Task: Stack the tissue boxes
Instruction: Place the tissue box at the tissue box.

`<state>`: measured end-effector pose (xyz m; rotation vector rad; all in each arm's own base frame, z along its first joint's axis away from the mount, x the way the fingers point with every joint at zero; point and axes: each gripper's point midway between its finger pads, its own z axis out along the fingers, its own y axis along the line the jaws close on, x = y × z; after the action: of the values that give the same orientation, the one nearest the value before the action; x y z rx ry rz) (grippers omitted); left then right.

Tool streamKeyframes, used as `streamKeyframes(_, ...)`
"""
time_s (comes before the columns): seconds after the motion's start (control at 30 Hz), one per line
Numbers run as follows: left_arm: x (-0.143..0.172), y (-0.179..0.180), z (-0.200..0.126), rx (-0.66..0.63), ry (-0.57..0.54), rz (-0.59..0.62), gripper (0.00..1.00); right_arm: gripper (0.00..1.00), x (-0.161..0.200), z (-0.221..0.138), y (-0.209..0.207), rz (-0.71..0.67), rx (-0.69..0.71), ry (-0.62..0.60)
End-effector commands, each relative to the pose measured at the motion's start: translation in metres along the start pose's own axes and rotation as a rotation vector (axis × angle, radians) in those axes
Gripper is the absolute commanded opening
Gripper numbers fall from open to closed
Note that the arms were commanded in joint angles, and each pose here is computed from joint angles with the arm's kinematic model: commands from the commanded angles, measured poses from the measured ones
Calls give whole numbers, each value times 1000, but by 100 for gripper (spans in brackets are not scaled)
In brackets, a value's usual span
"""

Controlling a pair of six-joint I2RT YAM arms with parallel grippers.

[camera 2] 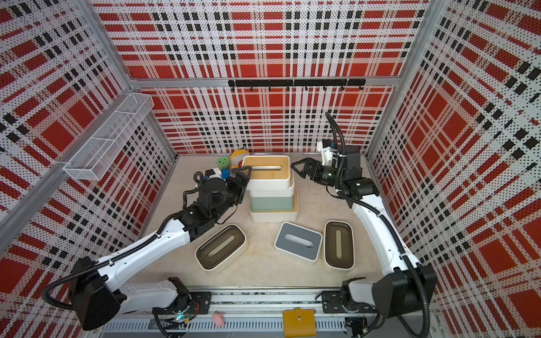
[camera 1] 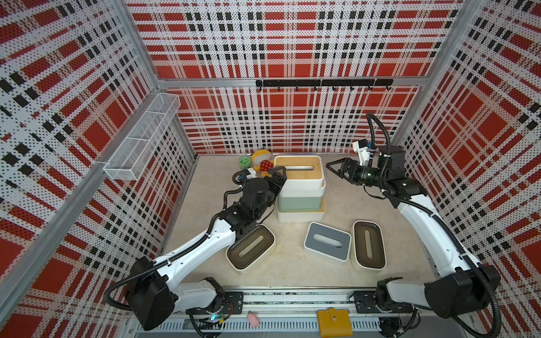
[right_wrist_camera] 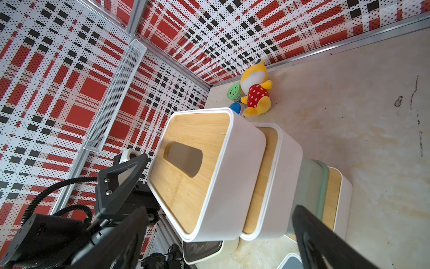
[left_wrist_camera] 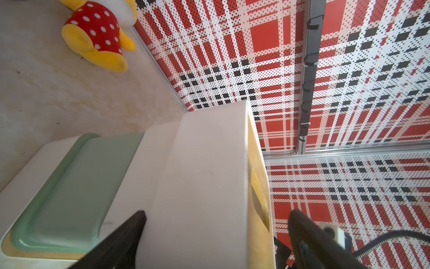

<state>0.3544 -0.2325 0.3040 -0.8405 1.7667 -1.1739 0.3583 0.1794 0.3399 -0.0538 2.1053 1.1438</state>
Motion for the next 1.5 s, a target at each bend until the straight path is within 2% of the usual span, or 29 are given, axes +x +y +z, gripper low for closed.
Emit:
streamKeyframes(0.0,-8,-14,-4,28,-13,5,98,100,-4,2,5,-25,-25,-18)
streamKeyframes(0.83,-16,-7,-6,-68,19,94,99,100,-8,3,9,-37,-25,-20)
streamKeyframes(1.0,-26,-7,-12,-67,7,107,99,100,-8,4,14,-45,-30,-19)
streamKeyframes(1.17,-41,-14,-23,-79,3,170,99,100,-6,7,21,-61,-47,-7)
streamKeyframes(1.33,-56,-22,-31,-81,47,272,99,100,-3,12,34,-107,-78,11)
streamKeyframes(1.47,-51,-27,-25,-63,190,345,99,100,-2,16,40,-119,-102,11)
